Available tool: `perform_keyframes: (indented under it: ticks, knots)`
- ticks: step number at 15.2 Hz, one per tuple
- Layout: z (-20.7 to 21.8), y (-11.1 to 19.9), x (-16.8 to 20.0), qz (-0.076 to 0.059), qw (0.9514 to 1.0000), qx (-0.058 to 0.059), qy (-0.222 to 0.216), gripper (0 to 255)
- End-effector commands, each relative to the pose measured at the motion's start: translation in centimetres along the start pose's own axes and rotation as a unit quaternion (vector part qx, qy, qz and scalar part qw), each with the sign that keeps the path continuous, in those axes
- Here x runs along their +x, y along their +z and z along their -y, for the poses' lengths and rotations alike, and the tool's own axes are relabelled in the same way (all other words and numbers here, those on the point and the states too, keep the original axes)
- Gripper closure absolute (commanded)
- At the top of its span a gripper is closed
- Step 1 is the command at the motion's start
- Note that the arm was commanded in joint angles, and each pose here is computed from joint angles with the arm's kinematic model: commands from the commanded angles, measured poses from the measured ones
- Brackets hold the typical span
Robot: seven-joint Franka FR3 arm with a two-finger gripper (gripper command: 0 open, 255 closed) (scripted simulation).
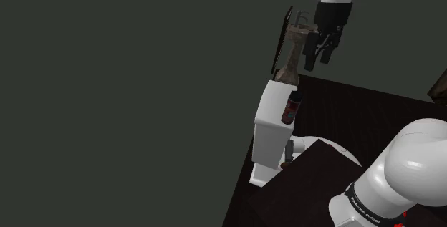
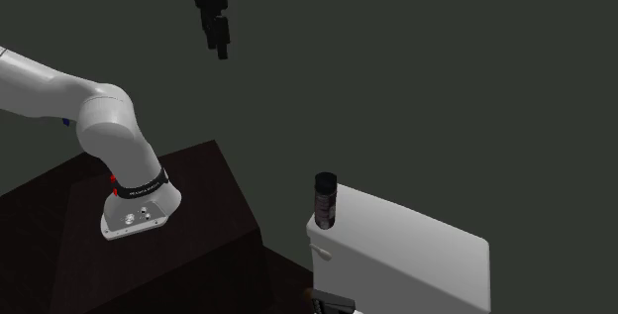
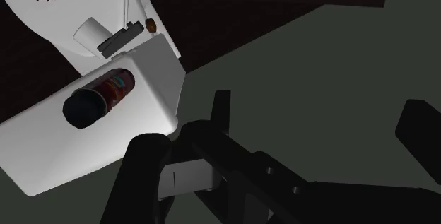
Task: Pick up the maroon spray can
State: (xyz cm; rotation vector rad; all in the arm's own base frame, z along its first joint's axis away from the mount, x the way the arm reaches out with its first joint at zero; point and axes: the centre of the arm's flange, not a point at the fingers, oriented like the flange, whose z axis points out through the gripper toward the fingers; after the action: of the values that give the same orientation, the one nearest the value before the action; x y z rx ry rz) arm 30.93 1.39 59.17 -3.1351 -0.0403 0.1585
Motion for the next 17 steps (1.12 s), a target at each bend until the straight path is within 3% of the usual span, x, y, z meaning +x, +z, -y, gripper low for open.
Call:
perform_keyframes:
  ticks: [1,17]
  knots:
    - [0.0,0.0,0.0,0.000,1.0000,0.000,0.000,0]
    - [-14.5,13.2,6.3,-0.040,0.9989,-0.006,0.022,0]
